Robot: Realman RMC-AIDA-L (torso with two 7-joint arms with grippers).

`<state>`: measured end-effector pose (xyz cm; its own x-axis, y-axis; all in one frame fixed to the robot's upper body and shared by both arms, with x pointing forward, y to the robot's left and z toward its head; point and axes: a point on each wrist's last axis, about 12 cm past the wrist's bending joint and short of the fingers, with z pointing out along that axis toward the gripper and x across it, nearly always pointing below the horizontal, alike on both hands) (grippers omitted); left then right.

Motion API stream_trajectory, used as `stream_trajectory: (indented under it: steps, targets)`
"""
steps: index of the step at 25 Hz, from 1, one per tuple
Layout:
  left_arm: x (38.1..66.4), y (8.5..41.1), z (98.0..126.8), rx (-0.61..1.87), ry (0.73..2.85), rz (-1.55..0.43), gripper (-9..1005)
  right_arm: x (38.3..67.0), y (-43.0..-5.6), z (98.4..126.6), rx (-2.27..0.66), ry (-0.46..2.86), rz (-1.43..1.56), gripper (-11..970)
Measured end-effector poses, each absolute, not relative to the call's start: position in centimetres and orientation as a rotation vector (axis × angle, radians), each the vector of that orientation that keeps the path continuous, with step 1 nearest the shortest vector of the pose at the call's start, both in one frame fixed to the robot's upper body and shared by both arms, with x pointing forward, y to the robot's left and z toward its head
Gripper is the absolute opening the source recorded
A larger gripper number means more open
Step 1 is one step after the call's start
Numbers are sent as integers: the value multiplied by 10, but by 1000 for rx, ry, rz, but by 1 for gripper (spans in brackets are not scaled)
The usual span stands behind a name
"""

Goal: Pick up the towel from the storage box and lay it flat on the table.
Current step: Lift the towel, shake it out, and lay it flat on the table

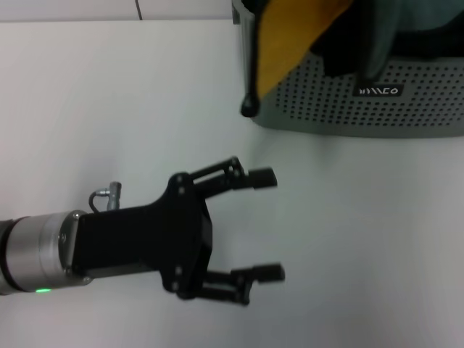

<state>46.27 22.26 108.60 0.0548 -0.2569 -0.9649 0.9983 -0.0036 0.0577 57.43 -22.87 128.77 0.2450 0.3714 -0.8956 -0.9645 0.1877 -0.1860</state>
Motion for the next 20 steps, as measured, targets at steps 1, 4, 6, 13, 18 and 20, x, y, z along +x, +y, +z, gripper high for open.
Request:
stream_trajectory:
  steps: [1,4,6,13,18,20]
  targets:
    - [464,221,1084,1017,962,-1248,894,576,-224,1287,-910,819,1116,-1]
    - [466,220,1080,948,968,-1177,895,579,-213,1284,-914,810,1127,-1]
    - [466,222,1078,895,971,-1128,895,581,-208,1284,-922,805,1136,-1]
    - [466,221,1071,810,975,-1013,894,585,-191,1291,-957,774,1172,-1]
    - [467,223,1068,787,1002,-975,894,583,-192,1299,-953,733,1166,-1]
    - [467,226,1066,761,1022,-947,893,581,-194,1303,-951,713,1159,-1]
